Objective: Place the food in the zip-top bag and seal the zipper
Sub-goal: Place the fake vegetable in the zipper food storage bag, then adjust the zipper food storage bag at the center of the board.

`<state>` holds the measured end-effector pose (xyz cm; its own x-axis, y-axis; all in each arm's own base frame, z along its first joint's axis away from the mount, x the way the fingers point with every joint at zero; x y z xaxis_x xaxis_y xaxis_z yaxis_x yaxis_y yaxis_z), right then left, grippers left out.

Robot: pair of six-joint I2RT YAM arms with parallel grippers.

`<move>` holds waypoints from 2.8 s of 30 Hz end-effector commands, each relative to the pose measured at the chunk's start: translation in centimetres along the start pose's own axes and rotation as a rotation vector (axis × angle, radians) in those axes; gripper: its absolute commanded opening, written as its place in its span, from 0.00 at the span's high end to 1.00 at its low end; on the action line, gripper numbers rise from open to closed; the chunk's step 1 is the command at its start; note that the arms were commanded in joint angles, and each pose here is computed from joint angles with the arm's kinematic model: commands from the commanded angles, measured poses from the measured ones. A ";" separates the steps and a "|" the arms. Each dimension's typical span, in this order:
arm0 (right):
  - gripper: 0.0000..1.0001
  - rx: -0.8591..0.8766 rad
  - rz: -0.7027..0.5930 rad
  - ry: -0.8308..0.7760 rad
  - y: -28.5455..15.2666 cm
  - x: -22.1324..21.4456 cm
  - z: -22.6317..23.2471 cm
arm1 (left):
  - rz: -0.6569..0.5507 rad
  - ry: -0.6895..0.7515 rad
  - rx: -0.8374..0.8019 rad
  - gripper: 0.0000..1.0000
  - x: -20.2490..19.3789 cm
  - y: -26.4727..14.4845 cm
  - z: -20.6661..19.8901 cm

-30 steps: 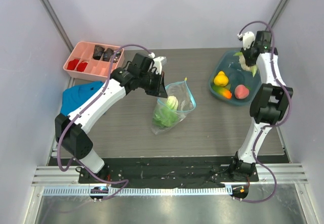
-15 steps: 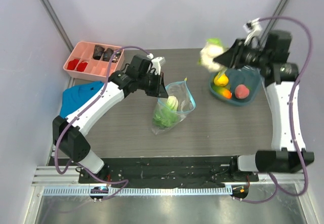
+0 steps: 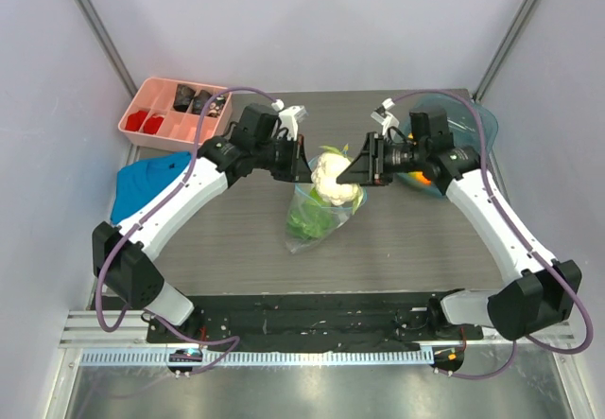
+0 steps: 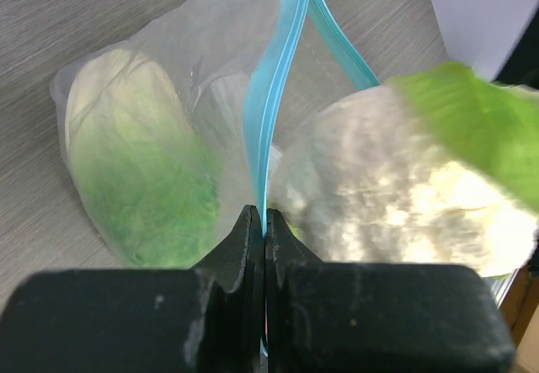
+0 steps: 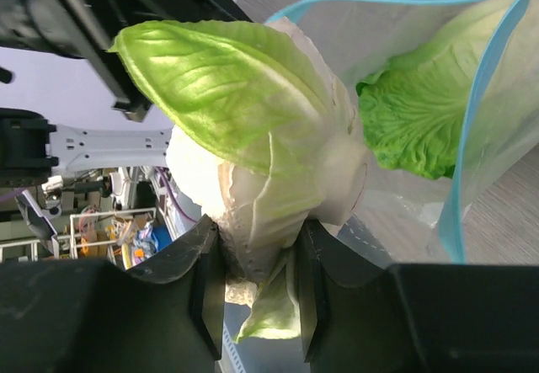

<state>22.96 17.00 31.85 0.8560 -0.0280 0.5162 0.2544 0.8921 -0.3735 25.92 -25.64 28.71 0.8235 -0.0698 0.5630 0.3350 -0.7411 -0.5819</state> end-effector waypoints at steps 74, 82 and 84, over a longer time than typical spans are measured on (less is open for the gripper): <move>0.99 -0.190 0.120 -0.108 0.3 -1.1 -1.6 | 0.032 0.095 0.052 0.61 -0.7 -4.0 0.8; 0.99 -0.206 0.131 -0.141 -0.2 -1.6 -1.7 | 0.058 0.096 0.106 0.58 -1.0 -2.5 2.0; 0.99 -0.204 0.131 -0.148 -0.4 -1.8 -1.6 | 0.062 0.089 0.146 0.52 -1.0 -2.0 2.7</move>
<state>22.70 16.27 28.95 0.8467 0.1518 0.5100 0.2309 0.7586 -0.6092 24.65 -22.38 28.11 0.8162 -0.1666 0.5533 0.3144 -0.6753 -0.6671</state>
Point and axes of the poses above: each gripper's point midway between its finger pads, its own y axis out along the fingers, its own z axis along the line the jaws close on, x = y × z, the point moved 7 cm from there along -y, back along the fingers, and after that the axes turned 4 degrees about -y, right-handed, at the moved point
